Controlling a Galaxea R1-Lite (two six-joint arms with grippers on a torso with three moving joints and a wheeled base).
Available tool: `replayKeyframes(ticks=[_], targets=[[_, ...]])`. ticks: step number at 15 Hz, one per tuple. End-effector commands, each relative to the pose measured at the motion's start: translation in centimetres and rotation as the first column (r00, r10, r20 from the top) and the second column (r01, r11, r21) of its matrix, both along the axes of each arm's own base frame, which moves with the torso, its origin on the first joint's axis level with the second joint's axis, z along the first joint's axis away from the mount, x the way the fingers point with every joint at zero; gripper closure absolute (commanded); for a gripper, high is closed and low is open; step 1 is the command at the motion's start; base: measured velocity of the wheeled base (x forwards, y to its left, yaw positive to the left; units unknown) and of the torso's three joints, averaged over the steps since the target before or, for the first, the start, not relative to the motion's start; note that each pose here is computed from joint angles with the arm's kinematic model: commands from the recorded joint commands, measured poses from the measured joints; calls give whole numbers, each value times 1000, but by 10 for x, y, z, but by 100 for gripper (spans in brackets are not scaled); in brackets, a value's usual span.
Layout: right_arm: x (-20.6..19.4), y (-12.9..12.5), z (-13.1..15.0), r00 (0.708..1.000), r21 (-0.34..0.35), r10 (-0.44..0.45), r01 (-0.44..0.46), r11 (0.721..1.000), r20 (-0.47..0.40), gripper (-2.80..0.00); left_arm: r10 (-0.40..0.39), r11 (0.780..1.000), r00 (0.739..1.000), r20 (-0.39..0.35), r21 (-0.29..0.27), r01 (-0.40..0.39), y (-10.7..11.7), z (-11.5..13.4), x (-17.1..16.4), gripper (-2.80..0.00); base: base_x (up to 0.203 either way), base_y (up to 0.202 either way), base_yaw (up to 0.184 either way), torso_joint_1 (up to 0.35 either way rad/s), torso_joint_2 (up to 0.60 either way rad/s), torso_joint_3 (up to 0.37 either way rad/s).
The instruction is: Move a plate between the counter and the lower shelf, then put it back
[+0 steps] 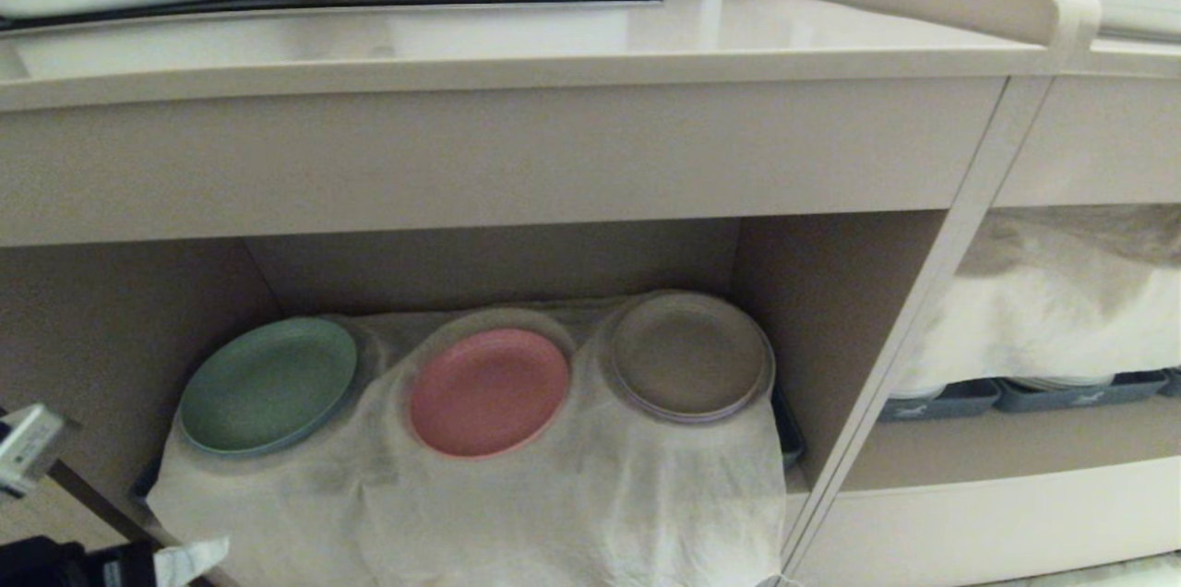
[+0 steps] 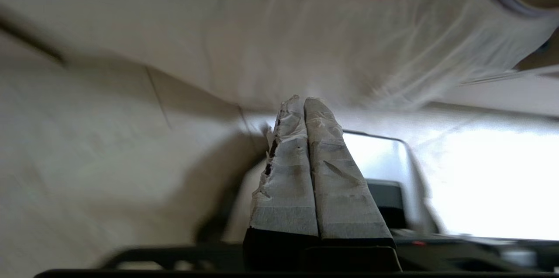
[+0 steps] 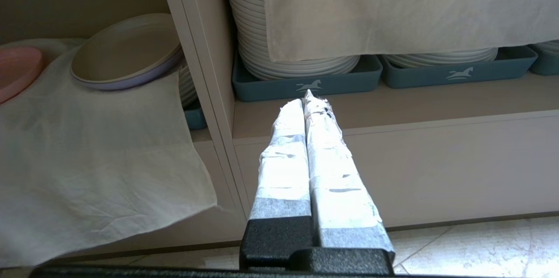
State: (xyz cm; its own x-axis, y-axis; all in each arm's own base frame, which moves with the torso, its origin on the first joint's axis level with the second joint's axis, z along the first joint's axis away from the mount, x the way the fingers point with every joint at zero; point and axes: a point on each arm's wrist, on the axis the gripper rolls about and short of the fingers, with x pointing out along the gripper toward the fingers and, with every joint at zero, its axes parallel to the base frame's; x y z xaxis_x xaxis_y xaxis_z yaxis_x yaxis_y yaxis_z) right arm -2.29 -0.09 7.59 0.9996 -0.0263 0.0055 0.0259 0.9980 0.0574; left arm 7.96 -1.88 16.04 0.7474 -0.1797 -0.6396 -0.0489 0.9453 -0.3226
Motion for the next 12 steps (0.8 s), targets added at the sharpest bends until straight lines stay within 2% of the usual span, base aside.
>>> replayKeyframes(ticks=[1,4,7,10,12], targets=[[0,0,0,1000,0,0,0,1000,-1,0,-31,996,990,134,86,20,8,-5,-20,0,0,0,0,0,0,0],[0,0,0,1000,1,0,0,1000,-1,0,-94,975,950,297,222,27,13,-13,-31,0,0,0,0,0,0,0],[0,0,0,1000,0,0,0,1000,-1,0,-153,951,913,379,307,32,15,-26,-49,0,0,0,0,0,0,0],[0,0,0,1000,0,0,0,1000,-1,0,-162,931,871,464,365,-21,18,-46,-68,0,0,0,0,0,0,0],[0,0,0,1000,1,0,0,1000,-1,0,-201,906,836,511,422,-40,17,-57,-79,0,0,0,0,0,0,0]])
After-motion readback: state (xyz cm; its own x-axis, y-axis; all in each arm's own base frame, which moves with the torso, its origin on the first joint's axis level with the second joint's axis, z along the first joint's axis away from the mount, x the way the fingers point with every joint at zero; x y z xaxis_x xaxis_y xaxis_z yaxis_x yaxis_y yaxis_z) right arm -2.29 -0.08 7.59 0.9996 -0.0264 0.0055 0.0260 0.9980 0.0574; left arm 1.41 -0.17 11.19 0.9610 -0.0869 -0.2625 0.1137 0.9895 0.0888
